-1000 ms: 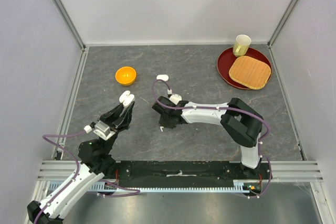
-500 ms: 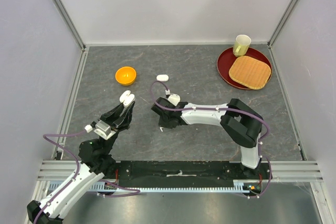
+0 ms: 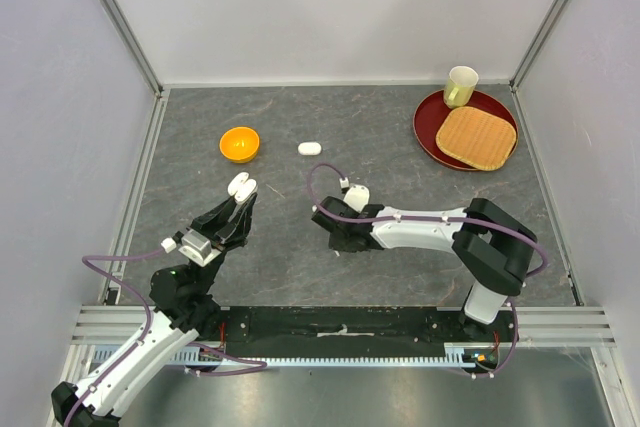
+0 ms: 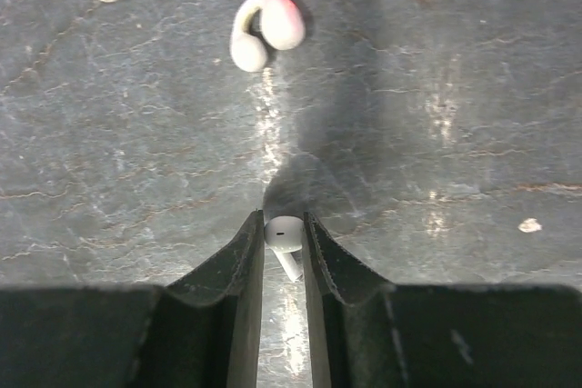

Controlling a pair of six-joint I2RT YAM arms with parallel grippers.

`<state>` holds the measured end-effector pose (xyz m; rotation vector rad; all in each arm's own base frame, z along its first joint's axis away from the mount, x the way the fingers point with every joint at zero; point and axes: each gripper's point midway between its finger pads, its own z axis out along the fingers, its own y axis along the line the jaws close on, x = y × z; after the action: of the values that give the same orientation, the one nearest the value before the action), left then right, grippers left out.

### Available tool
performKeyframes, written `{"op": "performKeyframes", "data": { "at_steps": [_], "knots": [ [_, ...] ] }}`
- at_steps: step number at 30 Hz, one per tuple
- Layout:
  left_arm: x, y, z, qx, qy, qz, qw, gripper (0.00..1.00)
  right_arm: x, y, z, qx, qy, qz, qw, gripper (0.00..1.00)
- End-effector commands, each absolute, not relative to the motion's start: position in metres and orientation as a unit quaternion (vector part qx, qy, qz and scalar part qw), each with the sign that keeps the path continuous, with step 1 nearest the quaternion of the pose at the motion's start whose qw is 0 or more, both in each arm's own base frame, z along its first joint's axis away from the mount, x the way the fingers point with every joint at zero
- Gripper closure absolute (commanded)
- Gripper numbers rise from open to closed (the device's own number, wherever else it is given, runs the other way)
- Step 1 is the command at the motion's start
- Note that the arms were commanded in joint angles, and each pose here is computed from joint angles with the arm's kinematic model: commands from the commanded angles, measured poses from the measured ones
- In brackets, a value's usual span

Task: Insert the wireless bluetooth earbuds into the charging case
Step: Pick up the earbud from the center of the board.

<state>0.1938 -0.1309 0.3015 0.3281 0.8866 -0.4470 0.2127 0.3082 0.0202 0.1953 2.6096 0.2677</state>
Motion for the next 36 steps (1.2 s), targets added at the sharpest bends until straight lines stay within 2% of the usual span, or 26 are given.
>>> {"op": "performKeyframes", "data": {
  "at_steps": [1, 11, 36],
  "knots": [
    [0.201, -0.132, 0.280, 0.166, 0.440, -0.195, 0.860, 0.98, 0.209, 0.284, 0.014, 0.073, 0.963, 0.067, 0.251, 0.71],
    [0.201, -0.132, 0.279, 0.166, 0.441, -0.195, 0.860, 0.98, 0.207, 0.285, 0.007, 0.041, 0.970, 0.051, 0.235, 0.60],
    [0.202, -0.132, 0.277, 0.165, 0.446, -0.193, 0.858, 0.98, 0.200, 0.283, 0.002, 0.035, 0.975, 0.042, 0.217, 0.60]
  ]
}}
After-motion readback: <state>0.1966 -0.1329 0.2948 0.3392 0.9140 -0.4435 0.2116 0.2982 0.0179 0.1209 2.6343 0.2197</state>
